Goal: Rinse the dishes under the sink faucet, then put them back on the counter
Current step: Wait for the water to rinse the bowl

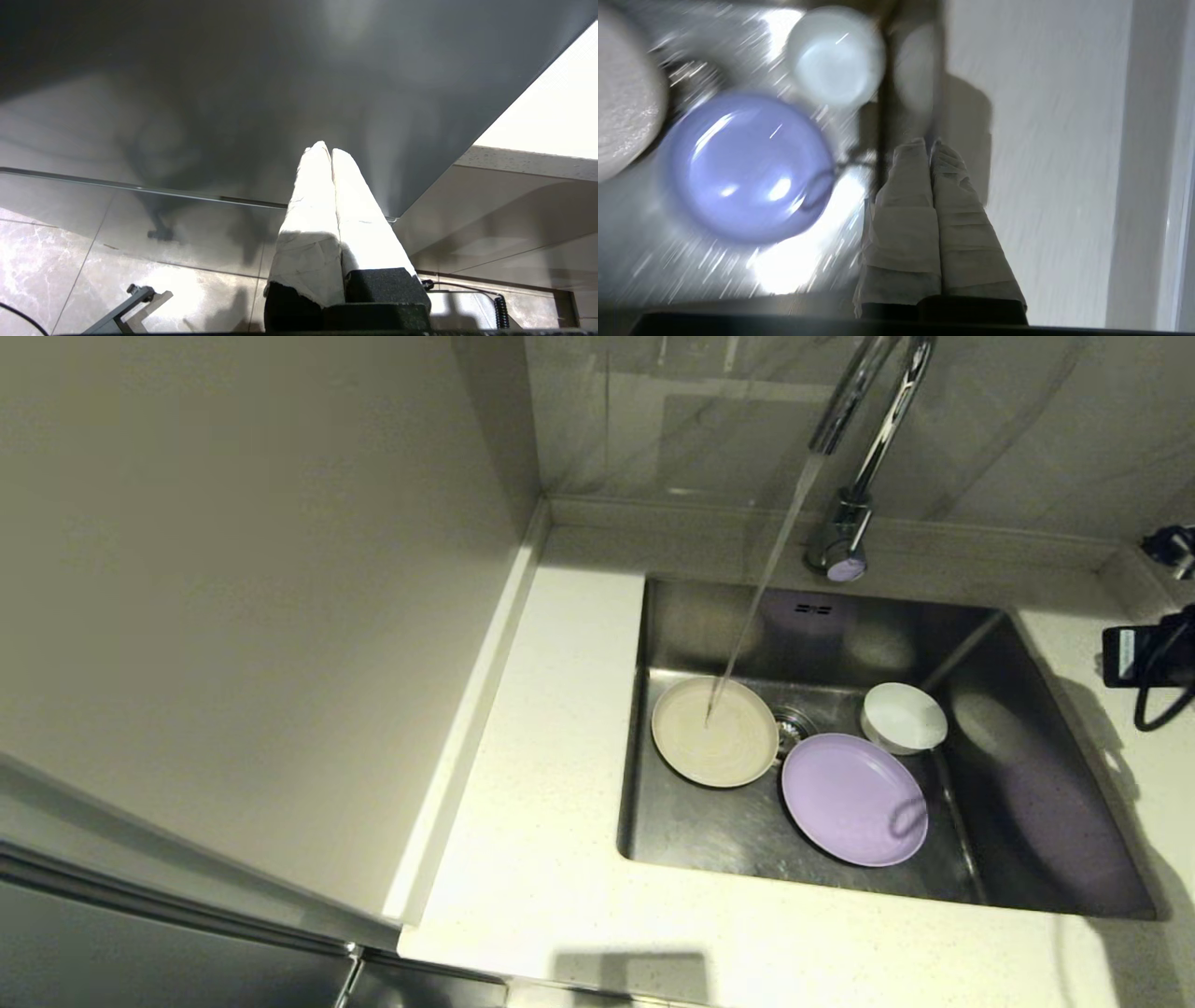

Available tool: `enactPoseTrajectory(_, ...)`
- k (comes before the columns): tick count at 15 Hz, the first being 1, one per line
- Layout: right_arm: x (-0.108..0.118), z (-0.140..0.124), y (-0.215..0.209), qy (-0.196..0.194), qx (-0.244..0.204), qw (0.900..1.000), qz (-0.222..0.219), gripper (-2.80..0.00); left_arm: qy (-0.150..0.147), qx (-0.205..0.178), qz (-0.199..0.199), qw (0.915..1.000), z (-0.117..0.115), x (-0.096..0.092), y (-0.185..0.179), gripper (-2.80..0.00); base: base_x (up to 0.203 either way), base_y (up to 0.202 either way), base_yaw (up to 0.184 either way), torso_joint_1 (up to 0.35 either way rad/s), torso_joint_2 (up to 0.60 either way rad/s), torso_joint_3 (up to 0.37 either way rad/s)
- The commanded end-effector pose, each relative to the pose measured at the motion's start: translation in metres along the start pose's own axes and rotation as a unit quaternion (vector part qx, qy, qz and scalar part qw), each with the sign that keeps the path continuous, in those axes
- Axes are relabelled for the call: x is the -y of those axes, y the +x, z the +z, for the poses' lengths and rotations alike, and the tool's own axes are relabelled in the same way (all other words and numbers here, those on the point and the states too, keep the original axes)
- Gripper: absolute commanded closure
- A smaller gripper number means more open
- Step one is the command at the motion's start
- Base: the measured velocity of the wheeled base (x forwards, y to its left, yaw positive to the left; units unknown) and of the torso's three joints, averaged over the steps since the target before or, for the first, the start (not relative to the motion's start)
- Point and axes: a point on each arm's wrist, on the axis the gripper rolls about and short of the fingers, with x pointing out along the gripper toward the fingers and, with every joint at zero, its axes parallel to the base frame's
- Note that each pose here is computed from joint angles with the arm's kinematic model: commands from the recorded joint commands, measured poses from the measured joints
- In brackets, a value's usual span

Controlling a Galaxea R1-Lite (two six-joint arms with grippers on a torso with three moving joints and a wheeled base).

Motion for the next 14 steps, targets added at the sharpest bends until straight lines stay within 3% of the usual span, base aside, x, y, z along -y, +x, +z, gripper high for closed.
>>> enactPoseTrajectory(1,-0.006,-0.025,-0.084,-0.003,0.050,0.999,0.020,0.00,0.000,0.001,0.000,1.0000,0.000,0.000,0.000,0.00,0.000,0.000,0.000,0.000,0.00,0.000)
enactPoseTrajectory(5,-0.025,-0.126,-0.147,-0.020,0.075,0.994,0.072,0.00,0.000,0.001,0.000,1.0000,0.000,0.000,0.000,0.00,0.000,0.000,0.000,0.000,0.00,0.000)
enactPoseTrajectory(8,-0.030,-0.200,-0.176,-0.027,0.134,0.986,0.094,0.00,0.000,0.001,0.000,1.0000,0.000,0.000,0.000,0.00,0.000,0.000,0.000,0.000,0.00,0.000)
enactPoseTrajectory(12,-0.032,-0.273,-0.189,-0.043,0.226,0.962,0.148,0.00,0.000,0.001,0.000,1.0000,0.000,0.000,0.000,0.00,0.000,0.000,0.000,0.000,0.00,0.000)
enactPoseTrajectory(14,-0.032,-0.297,-0.189,-0.051,0.223,0.962,0.151,0.00,0.000,0.001,0.000,1.0000,0.000,0.000,0.000,0.00,0.000,0.000,0.000,0.000,0.00,0.000)
